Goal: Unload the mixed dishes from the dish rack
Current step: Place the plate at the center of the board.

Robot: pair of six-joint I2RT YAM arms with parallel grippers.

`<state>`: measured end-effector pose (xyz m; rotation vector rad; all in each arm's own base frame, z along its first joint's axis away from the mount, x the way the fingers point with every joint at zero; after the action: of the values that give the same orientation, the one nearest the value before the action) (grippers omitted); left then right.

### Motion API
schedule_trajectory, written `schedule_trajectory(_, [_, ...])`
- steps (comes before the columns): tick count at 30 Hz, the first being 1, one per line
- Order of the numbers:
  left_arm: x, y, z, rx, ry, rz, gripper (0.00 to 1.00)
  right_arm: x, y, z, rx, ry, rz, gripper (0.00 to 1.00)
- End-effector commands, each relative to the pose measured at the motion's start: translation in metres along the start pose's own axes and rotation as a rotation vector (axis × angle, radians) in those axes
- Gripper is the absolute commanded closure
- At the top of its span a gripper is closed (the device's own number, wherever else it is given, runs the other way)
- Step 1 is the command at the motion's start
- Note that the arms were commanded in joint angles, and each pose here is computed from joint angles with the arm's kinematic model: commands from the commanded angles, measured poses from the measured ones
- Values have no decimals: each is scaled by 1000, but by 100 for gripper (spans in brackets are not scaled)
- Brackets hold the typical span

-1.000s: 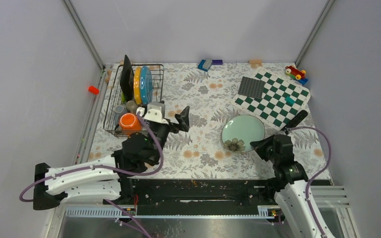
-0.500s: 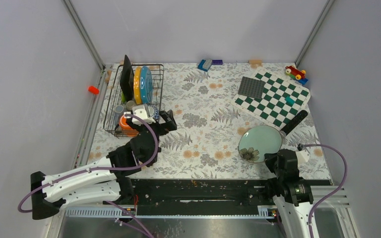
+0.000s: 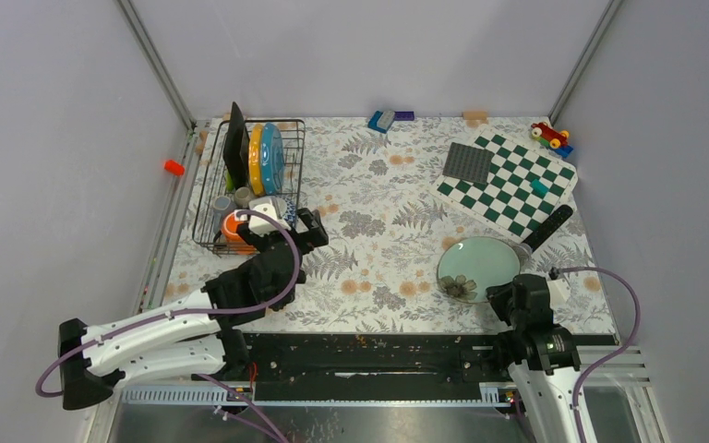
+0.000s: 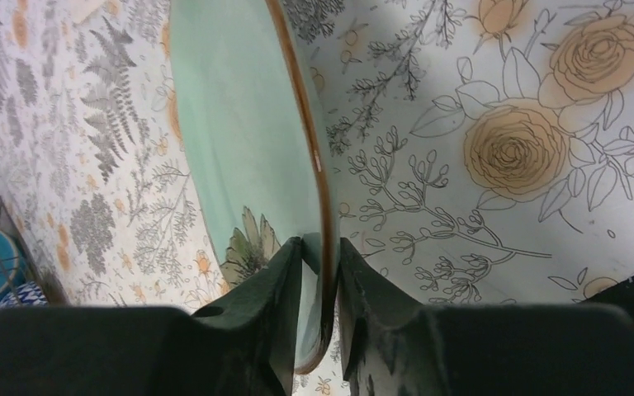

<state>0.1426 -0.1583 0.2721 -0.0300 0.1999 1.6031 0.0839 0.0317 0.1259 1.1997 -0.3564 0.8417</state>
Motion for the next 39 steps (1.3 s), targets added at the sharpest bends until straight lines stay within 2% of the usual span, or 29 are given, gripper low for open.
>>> schedule_trajectory(1, [-2,-2,-1,7,8,11,1,-5,-4,-5,44,17,-45,68])
schedule_trajectory(5, [-2,-4,-4,13,7,18,1,-8,-5,-6,56,27,-62,52])
schedule_trajectory(10, [-3,-6,-6,17,-3,22,1,-11,-6,-6,43,42,-72,46])
schedule_trajectory(13, [-3,-7,-6,22,-15,25,1,-11,-5,-5,39,44,-74,38])
schedule_trajectory(21, [-5,-11,-8,33,-32,36,1,-10,4,6,-60,24,-125,1])
schedule_trajectory(29, [-2,-27,-7,125,-38,-14,1,13,23,32,-244,17,-57,1])
schedule_trajectory(33, [5,-44,-3,185,-50,-104,1,35,21,33,-215,8,67,1])
schedule_trajectory(39, [24,-72,27,119,-67,-143,1,62,9,30,-168,6,250,0])
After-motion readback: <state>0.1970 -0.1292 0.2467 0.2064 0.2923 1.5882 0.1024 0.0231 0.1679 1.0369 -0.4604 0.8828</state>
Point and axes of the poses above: each gripper's point midway between its finger pads, its own y axis back along the fingers, its own x axis along the line the jaws close on, z = x × y, the point moved 10 cm from there along y, back along the fingers, and after that the axes turned 11 degrees about -y, right-handed, at the moved point
